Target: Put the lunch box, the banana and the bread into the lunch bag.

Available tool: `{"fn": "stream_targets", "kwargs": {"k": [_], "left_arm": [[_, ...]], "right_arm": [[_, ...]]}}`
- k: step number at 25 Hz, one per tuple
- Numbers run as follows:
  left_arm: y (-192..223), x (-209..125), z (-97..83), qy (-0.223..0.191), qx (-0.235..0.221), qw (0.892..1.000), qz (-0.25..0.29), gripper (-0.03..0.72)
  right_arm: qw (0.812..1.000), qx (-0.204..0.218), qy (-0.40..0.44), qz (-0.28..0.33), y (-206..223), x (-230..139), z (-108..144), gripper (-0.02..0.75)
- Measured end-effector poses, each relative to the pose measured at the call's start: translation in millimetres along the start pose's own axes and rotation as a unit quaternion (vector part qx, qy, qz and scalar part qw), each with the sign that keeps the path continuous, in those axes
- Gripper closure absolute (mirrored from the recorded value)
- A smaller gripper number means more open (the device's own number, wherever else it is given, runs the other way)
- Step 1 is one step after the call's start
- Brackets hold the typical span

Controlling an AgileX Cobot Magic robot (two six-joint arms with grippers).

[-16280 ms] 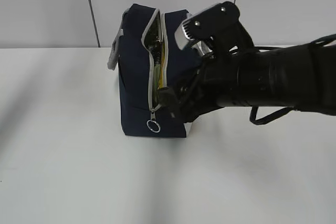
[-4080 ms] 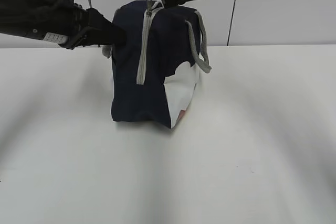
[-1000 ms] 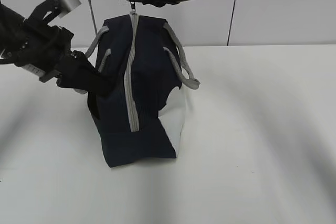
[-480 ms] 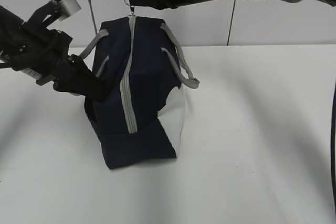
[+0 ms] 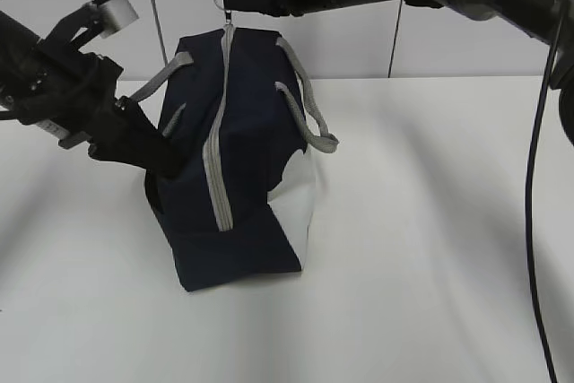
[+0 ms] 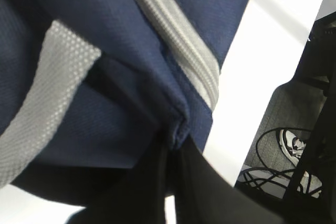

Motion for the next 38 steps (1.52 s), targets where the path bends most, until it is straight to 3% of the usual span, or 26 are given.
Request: {"fn": "stream_targets", "kwargs": {"k": [7,17,19,24,27,31,35,38], "left_arm": [[0,-3,0.1,0.004,0.000,1.000,0.009,0.686],[-2,3,-2.6,-0.012,-0.005,1.000,-0.003,0.663],[-5,9,-3.7,-0.030,-0.004,0.999,-0.012,0.623],[-23,26,1.0,-0.083,0.006,0.995,-0.047,0.397],[-42,36,8.2,-0.105,0.016,0.991,-0.075,0.320],[-66,58,18.6,-0.159,0.025,0.975,-0.156,0.302],[-83,88,29.9,-0.218,0.022,0.937,-0.273,0.298],[-84,101,43.9,-0.255,0.020,0.913,-0.318,0.298]], "right_arm": [[1.000,-0.002,0.027,0.008,6,-17,-5,0.754],[0.999,0.021,0.028,0.002,2,-5,1,0.754],[0.999,0.019,0.028,0.008,2,-5,1,0.754],[0.999,0.021,0.042,0.011,0,-3,1,0.754],[0.999,0.020,0.045,0.011,-1,-3,0,0.754],[0.999,0.019,0.046,0.011,-2,-4,-1,0.754],[0.999,0.018,0.047,0.011,-2,-4,-1,0.754],[0.999,0.018,0.048,0.011,-2,-4,-1,0.754]]}}
Point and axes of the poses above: a point on each arm's last joint axis where the gripper is mounted, y pointing out along that axis toward the gripper, z along the wrist's bending axis when the last joint is at zero, x = y × z, the point moved 6 cm from there along y, pointing out along that axis toward the gripper, and after that the axes turned 13 degrees about -y, right-handed, at the moved point
